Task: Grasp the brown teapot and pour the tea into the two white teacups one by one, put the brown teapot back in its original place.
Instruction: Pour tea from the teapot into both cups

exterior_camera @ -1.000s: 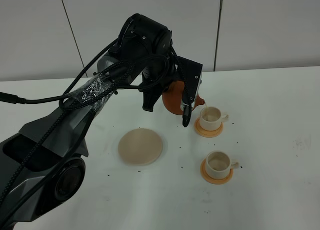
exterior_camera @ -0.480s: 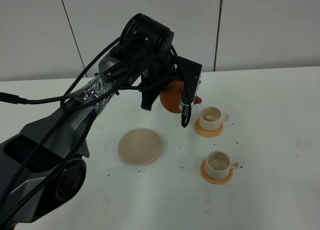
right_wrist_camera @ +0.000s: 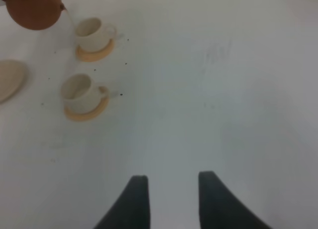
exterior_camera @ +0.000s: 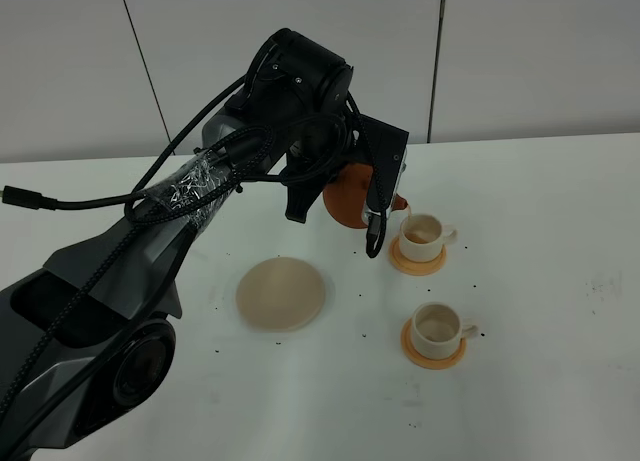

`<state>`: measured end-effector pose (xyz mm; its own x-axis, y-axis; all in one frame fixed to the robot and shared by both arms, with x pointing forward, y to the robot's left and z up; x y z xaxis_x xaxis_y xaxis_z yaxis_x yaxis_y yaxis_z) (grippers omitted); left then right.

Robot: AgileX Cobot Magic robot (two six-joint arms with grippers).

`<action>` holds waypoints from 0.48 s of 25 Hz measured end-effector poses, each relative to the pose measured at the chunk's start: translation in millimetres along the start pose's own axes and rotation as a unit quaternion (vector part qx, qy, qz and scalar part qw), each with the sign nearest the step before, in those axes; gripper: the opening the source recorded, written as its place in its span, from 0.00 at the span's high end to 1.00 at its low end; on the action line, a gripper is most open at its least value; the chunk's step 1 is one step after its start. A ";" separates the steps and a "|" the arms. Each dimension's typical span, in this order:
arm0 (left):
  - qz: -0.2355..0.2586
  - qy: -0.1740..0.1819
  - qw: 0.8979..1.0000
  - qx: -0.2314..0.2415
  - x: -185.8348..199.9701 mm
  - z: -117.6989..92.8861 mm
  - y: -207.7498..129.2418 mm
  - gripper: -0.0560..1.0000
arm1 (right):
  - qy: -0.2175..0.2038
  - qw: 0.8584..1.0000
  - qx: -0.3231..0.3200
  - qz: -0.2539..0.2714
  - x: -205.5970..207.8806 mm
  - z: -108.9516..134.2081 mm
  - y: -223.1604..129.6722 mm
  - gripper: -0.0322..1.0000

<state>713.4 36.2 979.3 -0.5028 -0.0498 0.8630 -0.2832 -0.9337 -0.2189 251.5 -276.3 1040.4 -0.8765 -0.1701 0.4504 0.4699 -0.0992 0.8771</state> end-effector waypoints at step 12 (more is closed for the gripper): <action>0.008 0.002 1.000 -0.003 0.0 0.5 -1.8 0.79 | 0.000 1.000 0.000 0.000 0.0 0.0 0.0 0.73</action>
<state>714.3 37.7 980.0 -0.5109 -0.0631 0.8573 -0.2800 -0.9307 -0.2353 251.5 -276.3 1040.4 -0.8765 -0.1701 0.4504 0.4699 -0.0992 0.8771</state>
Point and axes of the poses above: a point on each arm's last joint axis where the gripper is mounted, x pointing back along that axis away from the gripper, z along the wrist's bending axis when the last joint is at zero, y = z × x, the point moved 2 cm from there along -x, pointing out along that axis toward the gripper, and after that the axes turned 1 degree about -x, right-handed, at the moved point
